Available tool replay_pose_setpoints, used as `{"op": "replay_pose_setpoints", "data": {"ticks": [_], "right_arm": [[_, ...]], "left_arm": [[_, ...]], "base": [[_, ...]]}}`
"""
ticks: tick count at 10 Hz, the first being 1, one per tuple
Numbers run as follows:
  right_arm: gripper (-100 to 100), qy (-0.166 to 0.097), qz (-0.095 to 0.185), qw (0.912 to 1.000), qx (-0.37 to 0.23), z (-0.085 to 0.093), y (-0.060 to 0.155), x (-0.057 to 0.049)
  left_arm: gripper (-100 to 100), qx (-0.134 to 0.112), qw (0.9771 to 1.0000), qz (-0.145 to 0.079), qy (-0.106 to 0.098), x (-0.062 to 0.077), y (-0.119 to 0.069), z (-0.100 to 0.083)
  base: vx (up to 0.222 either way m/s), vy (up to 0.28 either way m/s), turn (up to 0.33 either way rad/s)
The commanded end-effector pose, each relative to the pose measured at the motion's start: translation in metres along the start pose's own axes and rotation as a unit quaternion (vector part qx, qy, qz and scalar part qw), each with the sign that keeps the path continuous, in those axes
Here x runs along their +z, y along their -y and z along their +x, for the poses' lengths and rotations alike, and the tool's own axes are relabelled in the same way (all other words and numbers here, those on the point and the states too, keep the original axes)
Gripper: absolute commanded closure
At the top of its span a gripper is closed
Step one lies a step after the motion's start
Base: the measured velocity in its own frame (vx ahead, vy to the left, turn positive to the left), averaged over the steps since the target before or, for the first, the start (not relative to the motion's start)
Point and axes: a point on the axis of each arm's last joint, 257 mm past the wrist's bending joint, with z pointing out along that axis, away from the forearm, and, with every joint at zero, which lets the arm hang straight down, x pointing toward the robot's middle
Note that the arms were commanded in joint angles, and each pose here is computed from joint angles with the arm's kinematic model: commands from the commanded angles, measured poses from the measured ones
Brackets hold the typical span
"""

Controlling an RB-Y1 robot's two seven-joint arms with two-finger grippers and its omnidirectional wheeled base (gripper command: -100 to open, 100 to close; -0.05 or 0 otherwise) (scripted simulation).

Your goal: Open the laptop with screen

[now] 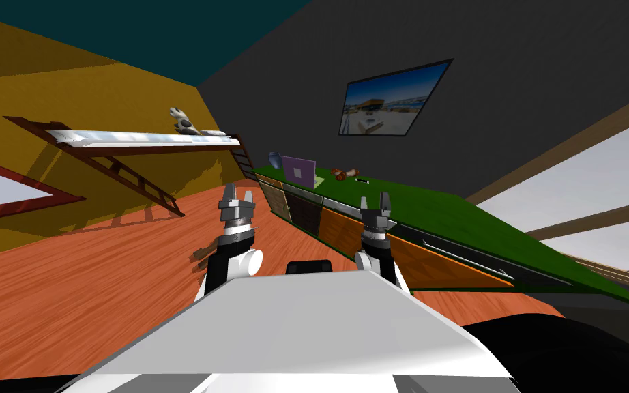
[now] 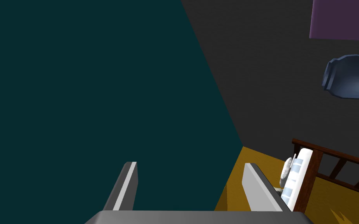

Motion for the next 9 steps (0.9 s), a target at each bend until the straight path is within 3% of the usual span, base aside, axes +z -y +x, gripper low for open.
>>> {"op": "replay_pose_setpoints", "data": {"ticks": [1, 9], "right_arm": [[0, 0.000, 0.000, 1.0000, 0.000, 0.0000, 0.0000, 0.0000], [0, 0.000, 0.000, 1.0000, 0.000, 0.0000, -0.0002, 0.0001]], "left_arm": [[0, 0.000, 1.0000, 0.000, 0.000, 0.0000, 0.0000, 0.0000], [0, 0.000, 1.0000, 0.000, 0.000, 0.0000, 0.0002, 0.0000]], "base": [[0.000, 0.000, 0.000], [0.000, 0.000, 0.000]]}}
